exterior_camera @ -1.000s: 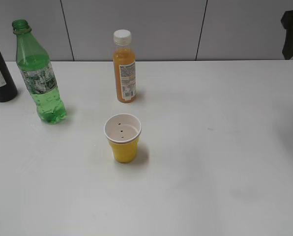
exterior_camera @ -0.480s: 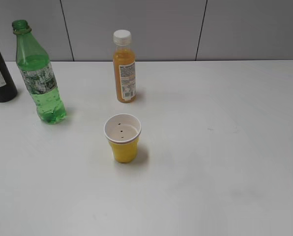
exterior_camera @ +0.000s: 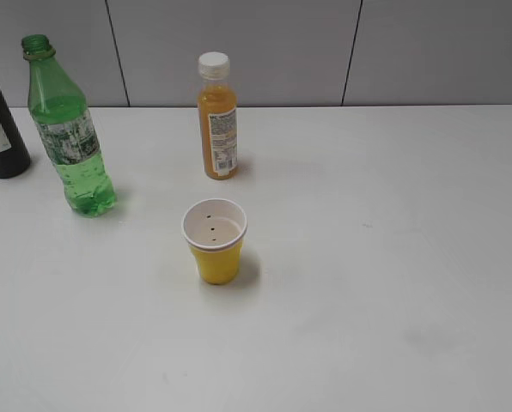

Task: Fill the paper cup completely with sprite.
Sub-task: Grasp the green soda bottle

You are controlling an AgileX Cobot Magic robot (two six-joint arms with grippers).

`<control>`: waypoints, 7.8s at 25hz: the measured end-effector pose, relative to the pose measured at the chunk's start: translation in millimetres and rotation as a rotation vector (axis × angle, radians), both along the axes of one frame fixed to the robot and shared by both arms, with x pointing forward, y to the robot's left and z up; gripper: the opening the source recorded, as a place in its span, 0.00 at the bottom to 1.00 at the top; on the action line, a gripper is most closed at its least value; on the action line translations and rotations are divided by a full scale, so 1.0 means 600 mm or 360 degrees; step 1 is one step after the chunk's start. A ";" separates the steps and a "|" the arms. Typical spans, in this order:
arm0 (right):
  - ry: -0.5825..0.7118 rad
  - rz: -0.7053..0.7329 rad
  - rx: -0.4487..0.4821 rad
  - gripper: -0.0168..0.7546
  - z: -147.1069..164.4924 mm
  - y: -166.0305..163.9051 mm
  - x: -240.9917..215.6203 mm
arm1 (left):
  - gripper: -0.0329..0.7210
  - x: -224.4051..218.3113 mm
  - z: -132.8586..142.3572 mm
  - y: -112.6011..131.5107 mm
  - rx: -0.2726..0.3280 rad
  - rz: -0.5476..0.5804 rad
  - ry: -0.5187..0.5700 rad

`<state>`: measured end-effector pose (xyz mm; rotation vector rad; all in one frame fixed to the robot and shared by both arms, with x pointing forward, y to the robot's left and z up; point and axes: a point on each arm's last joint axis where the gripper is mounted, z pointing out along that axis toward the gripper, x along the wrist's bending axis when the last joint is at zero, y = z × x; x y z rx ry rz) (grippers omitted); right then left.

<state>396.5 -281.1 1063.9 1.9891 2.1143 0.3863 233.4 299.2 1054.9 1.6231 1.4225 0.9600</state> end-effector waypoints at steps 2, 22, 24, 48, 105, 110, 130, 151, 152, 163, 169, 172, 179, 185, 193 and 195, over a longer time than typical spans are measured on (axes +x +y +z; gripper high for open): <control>-0.0063 -0.0001 0.0009 0.79 -0.008 -0.002 -0.022 | 0.35 0.000 0.000 0.000 0.0000 0.0000 0.0000; -0.0833 0.0007 0.0088 0.79 -0.055 -0.019 -0.189 | 0.35 0.000 0.000 0.000 0.0000 0.0000 0.0001; -0.0908 0.0007 0.0096 0.79 -0.052 -0.021 -0.200 | 0.35 0.000 0.000 0.000 0.0000 0.0000 0.0001; -0.1249 0.0012 0.0127 0.79 -0.044 -0.026 -0.249 | 0.35 0.000 0.000 0.000 0.0000 0.0000 0.0000; -0.1249 0.0014 0.0125 0.79 -0.044 -0.026 -0.249 | 0.83 0.188 0.079 -0.004 -0.0165 0.0068 -0.0760; -0.1249 0.0014 0.0125 0.79 -0.044 -0.026 -0.249 | 0.83 0.225 0.042 -0.003 -0.0168 0.0097 -0.0701; -0.1249 0.0016 0.0124 0.79 -0.044 -0.026 -0.249 | 0.83 0.301 -0.032 -0.004 -0.0133 0.0116 -0.0620; -0.1249 0.0016 0.0124 0.79 -0.044 -0.026 -0.249 | 0.91 0.404 -0.155 -0.042 -0.0244 -0.0214 -0.0517; -0.1249 0.0016 0.0124 0.79 -0.044 -0.026 -0.249 | 0.92 0.407 -0.162 -0.043 -0.0247 -0.0221 -0.0519; -0.1249 0.0016 0.0124 0.79 -0.044 -0.026 -0.249 | 0.92 0.455 -0.218 -0.046 -0.0210 -0.0240 -0.0417; -0.1249 0.0016 0.0124 0.79 -0.044 -0.026 -0.249 | 0.92 0.479 -0.230 -0.047 -0.0177 -0.0250 -0.0409; -0.1249 0.0016 0.0124 0.79 -0.044 -0.026 -0.249 | 0.92 0.494 -0.238 -0.048 -0.0174 -0.0254 -0.0405; -0.1249 0.0016 0.0124 0.79 -0.044 -0.026 -0.249 | 0.92 0.526 -0.260 -0.053 -0.0168 -0.0292 -0.0382; -0.1249 0.0016 0.0124 0.79 -0.044 -0.026 -0.249 | 0.92 0.555 -0.279 -0.055 -0.0168 -0.0307 -0.0381; -0.1249 0.0016 0.0124 0.79 -0.044 -0.026 -0.249 | 0.92 0.581 -0.291 -0.059 -0.0173 -0.0340 -0.0426; -0.1249 0.0016 0.0124 0.79 -0.044 -0.026 -0.249 | 0.92 0.588 -0.295 -0.060 -0.0173 -0.0346 -0.0434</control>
